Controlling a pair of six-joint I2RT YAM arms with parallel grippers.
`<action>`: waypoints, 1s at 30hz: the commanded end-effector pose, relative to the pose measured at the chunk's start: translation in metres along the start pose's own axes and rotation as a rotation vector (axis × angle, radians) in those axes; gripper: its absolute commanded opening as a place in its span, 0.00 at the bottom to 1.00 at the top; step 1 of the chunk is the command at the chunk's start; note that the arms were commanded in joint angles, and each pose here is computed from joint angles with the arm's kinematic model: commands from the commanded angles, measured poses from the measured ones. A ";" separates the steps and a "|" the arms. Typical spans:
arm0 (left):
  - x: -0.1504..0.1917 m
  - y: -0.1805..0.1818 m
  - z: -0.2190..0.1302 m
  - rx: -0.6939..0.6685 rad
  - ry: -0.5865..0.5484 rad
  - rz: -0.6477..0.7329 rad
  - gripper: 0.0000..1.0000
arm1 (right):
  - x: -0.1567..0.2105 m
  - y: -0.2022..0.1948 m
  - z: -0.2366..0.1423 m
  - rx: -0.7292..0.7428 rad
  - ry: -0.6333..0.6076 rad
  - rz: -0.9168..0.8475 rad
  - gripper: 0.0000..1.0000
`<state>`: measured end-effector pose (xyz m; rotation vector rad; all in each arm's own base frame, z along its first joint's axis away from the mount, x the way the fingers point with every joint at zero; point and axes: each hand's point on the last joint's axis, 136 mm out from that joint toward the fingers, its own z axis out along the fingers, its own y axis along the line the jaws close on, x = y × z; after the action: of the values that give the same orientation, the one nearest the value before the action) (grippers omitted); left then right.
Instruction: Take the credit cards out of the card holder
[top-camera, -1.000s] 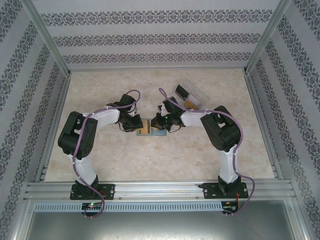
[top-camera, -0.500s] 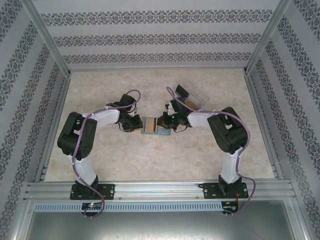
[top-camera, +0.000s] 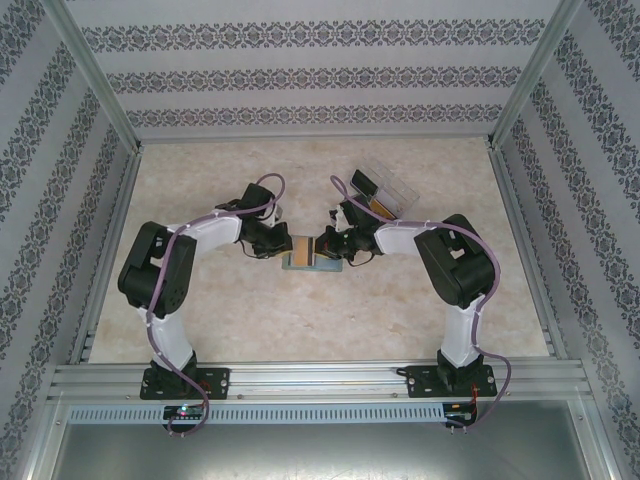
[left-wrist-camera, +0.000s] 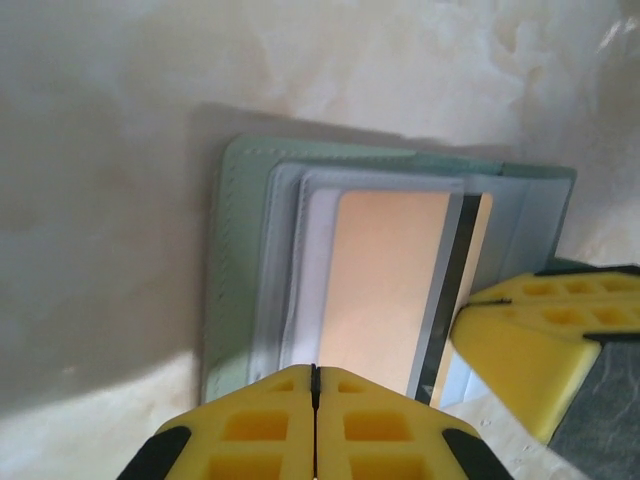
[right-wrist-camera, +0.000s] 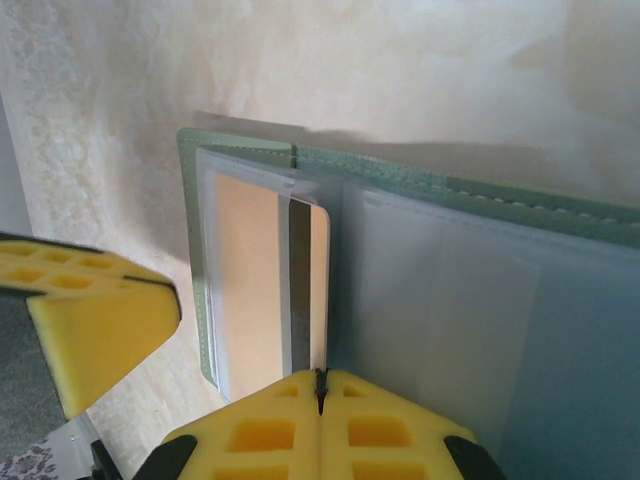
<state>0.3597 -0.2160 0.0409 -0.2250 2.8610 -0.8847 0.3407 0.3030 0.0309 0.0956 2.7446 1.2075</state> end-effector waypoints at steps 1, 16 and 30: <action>-0.009 -0.017 0.007 0.048 0.010 0.050 0.07 | 0.002 -0.002 0.004 0.025 0.002 -0.022 0.00; 0.005 0.031 0.028 -0.130 0.068 -0.020 0.04 | -0.007 -0.007 -0.008 -0.009 -0.061 0.025 0.00; 0.010 0.036 0.032 -0.137 0.090 -0.028 0.03 | -0.003 -0.004 0.009 -0.025 -0.013 0.079 0.25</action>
<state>0.3741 -0.2214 0.0275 -0.2264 2.8791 -0.8750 0.3470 0.3003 0.0316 0.2011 2.7125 1.2509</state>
